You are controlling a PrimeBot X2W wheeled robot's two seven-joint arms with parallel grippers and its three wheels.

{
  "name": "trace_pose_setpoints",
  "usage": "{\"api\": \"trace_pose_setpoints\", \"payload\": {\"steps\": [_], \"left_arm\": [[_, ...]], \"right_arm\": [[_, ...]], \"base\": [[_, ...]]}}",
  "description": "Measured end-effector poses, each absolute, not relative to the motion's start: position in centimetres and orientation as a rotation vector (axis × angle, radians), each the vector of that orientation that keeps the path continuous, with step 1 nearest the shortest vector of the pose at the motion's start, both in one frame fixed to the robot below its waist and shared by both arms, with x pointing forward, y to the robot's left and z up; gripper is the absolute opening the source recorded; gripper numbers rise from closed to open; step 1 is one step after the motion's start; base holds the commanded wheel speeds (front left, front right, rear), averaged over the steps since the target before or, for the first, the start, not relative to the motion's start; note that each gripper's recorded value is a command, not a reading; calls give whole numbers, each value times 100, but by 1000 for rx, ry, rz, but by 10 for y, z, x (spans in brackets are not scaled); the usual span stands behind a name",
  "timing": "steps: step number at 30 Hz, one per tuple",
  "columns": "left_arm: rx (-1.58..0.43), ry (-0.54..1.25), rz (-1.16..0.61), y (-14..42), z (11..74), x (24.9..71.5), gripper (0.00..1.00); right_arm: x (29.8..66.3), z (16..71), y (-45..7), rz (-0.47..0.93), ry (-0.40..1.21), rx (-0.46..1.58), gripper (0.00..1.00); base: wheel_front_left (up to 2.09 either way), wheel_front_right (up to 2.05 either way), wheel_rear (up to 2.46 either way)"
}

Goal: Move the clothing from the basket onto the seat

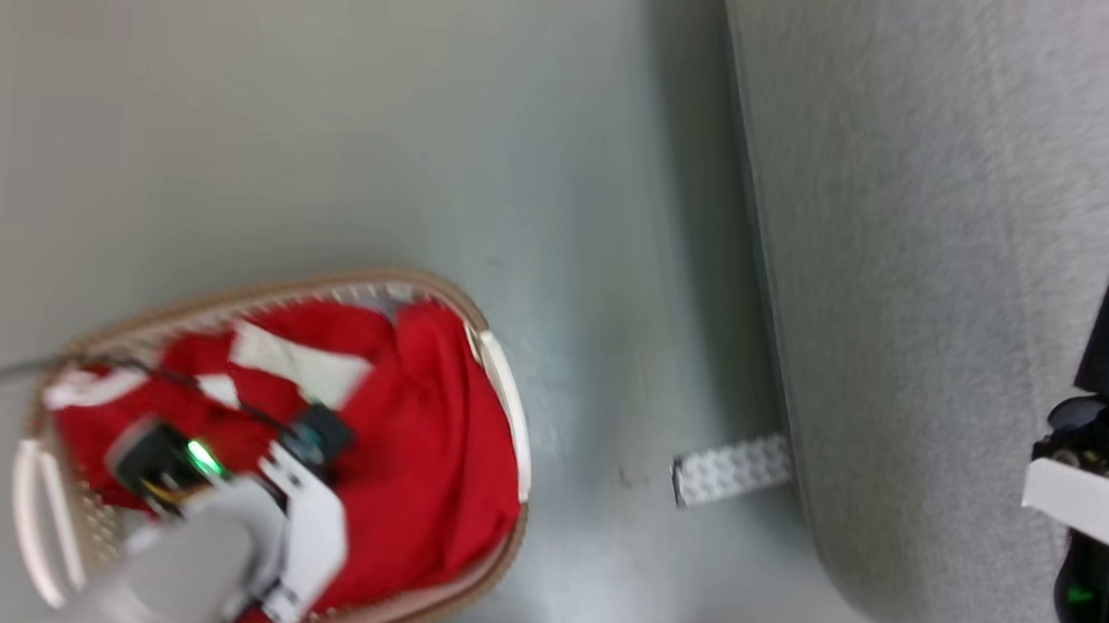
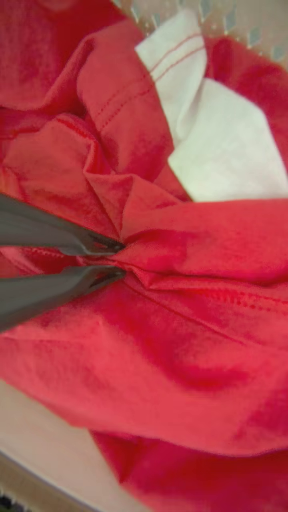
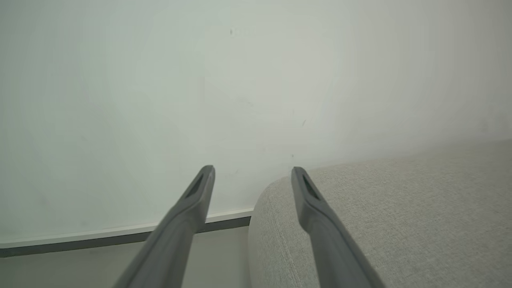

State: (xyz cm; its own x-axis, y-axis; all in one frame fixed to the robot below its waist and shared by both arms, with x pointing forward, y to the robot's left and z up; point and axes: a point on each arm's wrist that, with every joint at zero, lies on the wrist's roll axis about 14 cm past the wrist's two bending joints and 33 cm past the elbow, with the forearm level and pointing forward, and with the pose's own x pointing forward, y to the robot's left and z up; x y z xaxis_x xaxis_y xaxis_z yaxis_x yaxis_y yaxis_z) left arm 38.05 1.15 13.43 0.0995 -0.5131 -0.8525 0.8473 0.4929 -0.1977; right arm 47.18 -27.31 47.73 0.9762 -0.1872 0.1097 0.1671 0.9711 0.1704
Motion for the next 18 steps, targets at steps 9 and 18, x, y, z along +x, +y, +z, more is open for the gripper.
{"api": "trace_pose_setpoints", "payload": {"steps": [9,18], "left_arm": [[255,867,-975,-14,222,376,0],[165,638,-840,-8,311,390,0]], "right_arm": [[445,538,-251,-115,-244,165,100],[414,585,-220,-29,-348,197,100]], "base": [[0,0,0],[0,0,0]]}}
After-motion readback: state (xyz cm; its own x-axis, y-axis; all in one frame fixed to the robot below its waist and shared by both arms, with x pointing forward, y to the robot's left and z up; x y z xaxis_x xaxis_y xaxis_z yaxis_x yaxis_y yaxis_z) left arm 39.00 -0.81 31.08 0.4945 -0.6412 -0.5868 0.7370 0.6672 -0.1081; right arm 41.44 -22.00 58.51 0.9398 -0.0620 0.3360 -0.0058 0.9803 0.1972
